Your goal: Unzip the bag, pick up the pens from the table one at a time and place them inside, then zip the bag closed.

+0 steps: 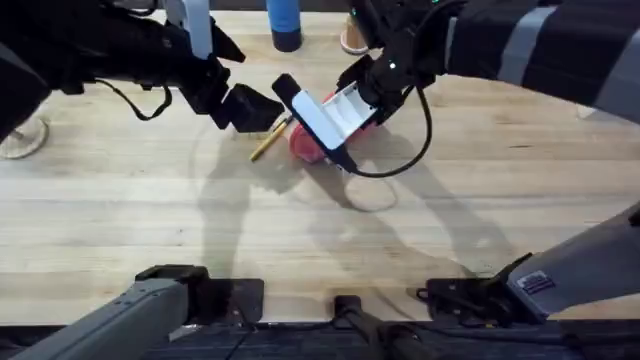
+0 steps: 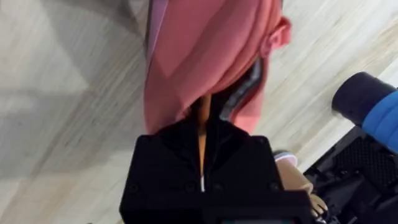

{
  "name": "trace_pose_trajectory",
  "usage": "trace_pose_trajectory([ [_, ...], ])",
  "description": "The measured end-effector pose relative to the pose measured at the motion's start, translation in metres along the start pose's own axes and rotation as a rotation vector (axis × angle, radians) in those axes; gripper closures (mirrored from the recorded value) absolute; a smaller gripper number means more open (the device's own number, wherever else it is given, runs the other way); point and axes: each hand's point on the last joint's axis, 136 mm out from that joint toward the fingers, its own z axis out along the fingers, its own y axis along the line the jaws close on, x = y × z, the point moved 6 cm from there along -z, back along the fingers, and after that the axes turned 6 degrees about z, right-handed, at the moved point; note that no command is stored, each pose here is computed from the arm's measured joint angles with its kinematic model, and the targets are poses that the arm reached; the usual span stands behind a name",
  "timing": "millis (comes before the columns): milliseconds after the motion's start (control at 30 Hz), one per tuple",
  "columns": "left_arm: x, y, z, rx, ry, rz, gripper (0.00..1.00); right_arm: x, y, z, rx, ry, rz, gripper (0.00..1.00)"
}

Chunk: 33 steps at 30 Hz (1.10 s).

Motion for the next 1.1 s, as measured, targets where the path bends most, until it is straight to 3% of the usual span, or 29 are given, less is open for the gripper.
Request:
trace_pose_trajectory([
  [200, 0.000, 0.000, 0.000, 0.000, 0.000, 0.000, 0.007, -0.009, -0.001, 0.001, 0.004, -0.042, 0.044, 0.969],
  [267, 0.000, 0.000, 0.000, 0.000, 0.000, 0.000, 0.007, -0.011, -0.001, 0.001, 0.004, -0.054, 0.056, 0.889],
  [467, 0.000, 0.000, 0.000, 0.000, 0.000, 0.000, 0.007, -0.014, -0.004, 0.001, 0.018, -0.072, 0.059, 0.056],
  [500, 0.000, 0.000, 0.000, 0.000, 0.000, 0.000, 0.007, -0.014, -0.005, 0.000, 0.021, -0.075, 0.059, 0.018],
  [933, 0.000, 0.000, 0.000, 0.000, 0.000, 0.000, 0.007, -0.014, -0.002, -0.003, 0.003, -0.081, 0.072, 0.004],
  [1100, 0.000, 0.000, 0.000, -0.001, -0.001, 0.001, 0.008, -0.008, -0.002, -0.027, 0.034, -0.097, 0.190, 0.004],
])
